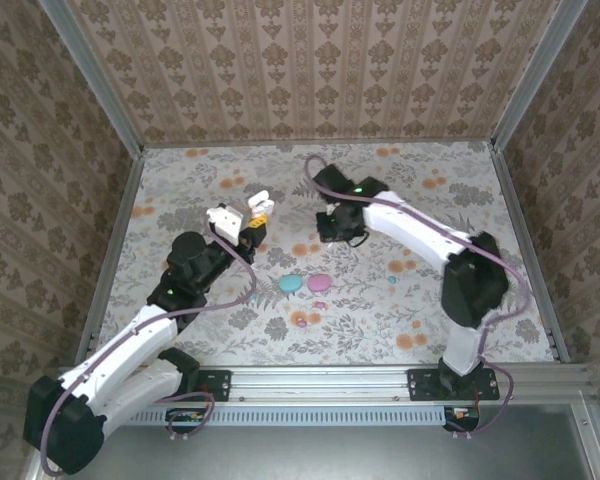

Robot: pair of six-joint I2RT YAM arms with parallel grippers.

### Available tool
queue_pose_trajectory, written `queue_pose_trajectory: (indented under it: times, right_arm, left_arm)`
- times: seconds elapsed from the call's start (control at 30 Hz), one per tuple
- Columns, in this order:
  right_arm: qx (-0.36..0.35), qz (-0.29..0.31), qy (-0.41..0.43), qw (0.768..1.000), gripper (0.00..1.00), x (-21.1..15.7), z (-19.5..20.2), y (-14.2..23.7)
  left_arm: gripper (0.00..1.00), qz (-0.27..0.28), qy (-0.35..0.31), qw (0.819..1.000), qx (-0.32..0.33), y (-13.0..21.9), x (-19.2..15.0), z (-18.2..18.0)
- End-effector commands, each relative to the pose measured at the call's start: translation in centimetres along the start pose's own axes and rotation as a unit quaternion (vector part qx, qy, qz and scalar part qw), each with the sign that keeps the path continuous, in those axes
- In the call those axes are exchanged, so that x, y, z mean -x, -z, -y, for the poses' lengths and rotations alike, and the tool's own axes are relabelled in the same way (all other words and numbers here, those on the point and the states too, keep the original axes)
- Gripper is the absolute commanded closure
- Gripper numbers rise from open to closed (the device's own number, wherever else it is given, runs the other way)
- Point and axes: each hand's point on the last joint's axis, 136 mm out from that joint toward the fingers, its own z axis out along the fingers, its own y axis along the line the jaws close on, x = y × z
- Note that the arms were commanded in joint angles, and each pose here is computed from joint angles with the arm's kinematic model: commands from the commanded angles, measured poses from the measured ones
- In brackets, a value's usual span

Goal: Insert the wireless bluetooth earbuds into the charging case

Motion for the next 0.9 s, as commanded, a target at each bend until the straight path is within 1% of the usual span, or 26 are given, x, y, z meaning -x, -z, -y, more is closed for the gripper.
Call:
queue_pose_trajectory:
  times: [0.0,0.17,0.23,0.33,0.43,0.63,0.87]
  right_arm:
    - [0.046,0.115,0.045,0.991,0.78,3.3,-0.3,6.7]
    - [0.090,0.228,0.117,0.962,0.78,5.0,-1.6,14.0]
    - [0.117,0.271,0.151,0.943,0.77,5.1,-2.6,16.7]
    - [0.138,0.323,0.197,0.915,0.77,5.2,-3.7,19.2]
    - [0.145,0.340,0.235,0.899,0.76,4.9,-4.3,19.9]
    - [0.146,0.335,0.290,0.885,0.76,4.2,-5.4,19.5]
    - [0.176,0.320,0.331,0.870,0.77,3.1,-6.9,19.5]
  left_arm:
    - [0.75,0.026,0.021,0.998,-0.054,-0.8,2.5,1.5]
    - [0.75,0.019,0.050,0.989,-0.136,-2.5,2.6,3.9]
    - [0.75,0.020,0.062,0.983,-0.171,-3.0,2.9,4.9]
    - [0.75,0.021,0.071,0.974,-0.214,-3.5,3.3,6.2]
    - [0.75,0.020,0.070,0.967,-0.244,-3.7,3.7,7.2]
    - [0.75,0.020,0.063,0.945,-0.321,-3.3,4.8,9.5]
    - [0.75,0.012,0.060,0.934,-0.353,-3.1,5.0,10.5]
